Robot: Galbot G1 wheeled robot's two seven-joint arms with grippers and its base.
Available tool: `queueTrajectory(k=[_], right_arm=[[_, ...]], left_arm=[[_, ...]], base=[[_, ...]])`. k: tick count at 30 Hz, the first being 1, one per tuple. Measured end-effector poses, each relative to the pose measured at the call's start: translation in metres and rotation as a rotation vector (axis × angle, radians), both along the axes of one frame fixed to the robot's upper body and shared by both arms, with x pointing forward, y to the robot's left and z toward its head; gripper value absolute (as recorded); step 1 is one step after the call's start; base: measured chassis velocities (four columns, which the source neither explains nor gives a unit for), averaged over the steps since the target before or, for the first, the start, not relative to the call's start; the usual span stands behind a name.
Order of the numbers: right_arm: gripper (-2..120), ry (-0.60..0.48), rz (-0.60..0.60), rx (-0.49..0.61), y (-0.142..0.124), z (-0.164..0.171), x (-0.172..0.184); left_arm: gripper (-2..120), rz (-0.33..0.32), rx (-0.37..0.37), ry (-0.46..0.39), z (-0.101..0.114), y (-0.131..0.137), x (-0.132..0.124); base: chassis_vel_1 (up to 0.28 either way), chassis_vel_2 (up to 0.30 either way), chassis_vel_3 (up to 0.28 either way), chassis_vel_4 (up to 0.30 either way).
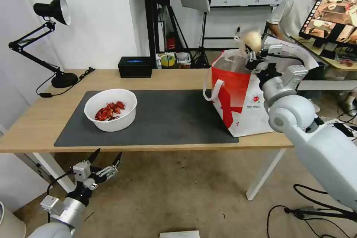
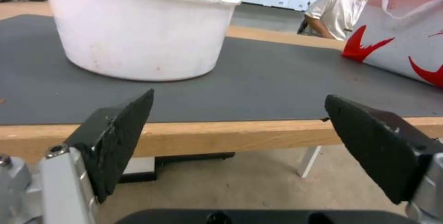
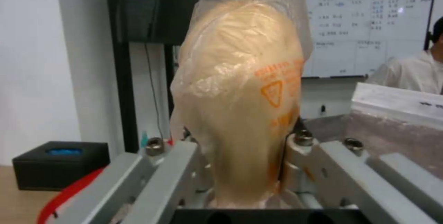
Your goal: Pick up the trash from the table and place it into the takeout bag.
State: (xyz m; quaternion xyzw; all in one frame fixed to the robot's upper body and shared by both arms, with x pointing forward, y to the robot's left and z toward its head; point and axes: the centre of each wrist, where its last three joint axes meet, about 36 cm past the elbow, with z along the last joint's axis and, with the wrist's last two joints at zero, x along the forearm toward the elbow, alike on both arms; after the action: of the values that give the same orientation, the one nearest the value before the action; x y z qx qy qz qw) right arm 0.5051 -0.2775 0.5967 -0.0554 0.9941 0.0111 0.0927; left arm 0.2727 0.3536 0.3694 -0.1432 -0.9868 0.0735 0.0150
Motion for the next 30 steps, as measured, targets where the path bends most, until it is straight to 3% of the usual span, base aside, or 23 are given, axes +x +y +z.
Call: queueTrajectory(k=[5,8,9,10,13,15,17,21,30], right_arm=[[44,0.017,-0.026,-0.006,-0.0034,0.0001,0.0009],[50,0.021,-0.031,-0.005,-0.0037,0.0002,0.0011],[59,0.026,-0.035,-0.006,-0.0042,0.0001,0.0013],[59,0.026,-0.035,-0.006,-0.0042,0.0001,0.0013],[74,0.031,-0.041,-0.009,-0.0050,-0.0003,0.0016],[77,0.033,-0.043,-0.010,-0.0052,-0.0005,0.0016],[89,0.037,-0.044,-0.011,-0.0052,-0.0011,0.0018],[98,0.042,-0.045,-0.012,-0.0053,-0.0019,0.0026],[100,0.040,-0.050,-0.016,-0.0068,0.0017,0.0051]], left_arm=[[100,-0.022,0.000,0.002,-0.0010,0.0008,0.0000],[100,-0.022,0.000,0.002,-0.0013,0.0007,0.0007],[100,-0.023,-0.001,0.001,-0.0014,0.0005,0.0014],[100,-0.023,-0.001,0.001,-0.0014,0.0005,0.0014],[100,-0.024,-0.001,-0.003,-0.0010,0.0005,0.0035],[100,-0.024,-0.001,-0.003,-0.0012,0.0005,0.0038],[100,-0.023,-0.003,-0.002,-0.0019,0.0001,0.0038],[100,-0.022,-0.003,-0.001,-0.0024,0.0001,0.0041],[100,-0.028,0.002,-0.012,0.0014,0.0023,0.0094]], base=[[0.000,0.000,0.000,0.000],[0.000,0.000,0.000,0.000],[0.000,0.000,0.000,0.000],[0.000,0.000,0.000,0.000],[0.000,0.000,0.000,0.000],[0.000,0.000,0.000,0.000],[0.000,0.000,0.000,0.000],[0.000,0.000,0.000,0.000],[0.000,0.000,0.000,0.000]])
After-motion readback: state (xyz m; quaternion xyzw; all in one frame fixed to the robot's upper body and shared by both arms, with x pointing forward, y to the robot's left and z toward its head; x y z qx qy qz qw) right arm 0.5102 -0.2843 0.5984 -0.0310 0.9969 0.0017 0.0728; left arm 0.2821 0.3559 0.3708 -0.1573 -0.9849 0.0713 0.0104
